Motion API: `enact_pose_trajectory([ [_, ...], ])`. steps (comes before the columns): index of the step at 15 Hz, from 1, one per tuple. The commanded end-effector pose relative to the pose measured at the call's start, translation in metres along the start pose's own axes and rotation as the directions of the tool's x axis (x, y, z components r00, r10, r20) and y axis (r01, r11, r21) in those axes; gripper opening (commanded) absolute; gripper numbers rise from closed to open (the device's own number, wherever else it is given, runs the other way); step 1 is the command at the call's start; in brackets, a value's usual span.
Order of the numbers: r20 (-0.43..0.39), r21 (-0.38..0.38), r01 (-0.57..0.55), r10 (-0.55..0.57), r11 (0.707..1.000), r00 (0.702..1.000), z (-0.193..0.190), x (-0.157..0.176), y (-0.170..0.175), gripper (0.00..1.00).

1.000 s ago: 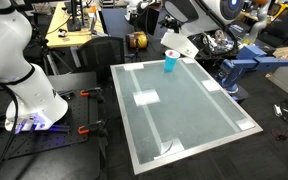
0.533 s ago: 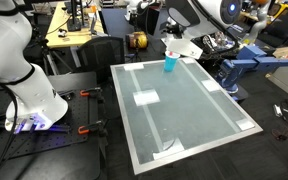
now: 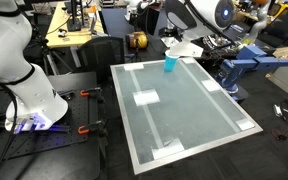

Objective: Remove the marker from the blue cup then put it on the table

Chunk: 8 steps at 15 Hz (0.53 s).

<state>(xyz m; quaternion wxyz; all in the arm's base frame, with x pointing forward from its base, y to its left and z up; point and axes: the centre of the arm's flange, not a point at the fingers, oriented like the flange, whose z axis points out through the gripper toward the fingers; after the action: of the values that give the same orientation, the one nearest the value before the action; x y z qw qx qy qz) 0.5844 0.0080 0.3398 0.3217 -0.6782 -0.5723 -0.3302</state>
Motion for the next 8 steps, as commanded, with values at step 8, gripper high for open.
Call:
enact_pose_trajectory([
  [8, 0.012, 0.012, 0.067, -0.067, 0.998, 0.998, 0.0216, -0.0031, 0.0024, 1.0],
])
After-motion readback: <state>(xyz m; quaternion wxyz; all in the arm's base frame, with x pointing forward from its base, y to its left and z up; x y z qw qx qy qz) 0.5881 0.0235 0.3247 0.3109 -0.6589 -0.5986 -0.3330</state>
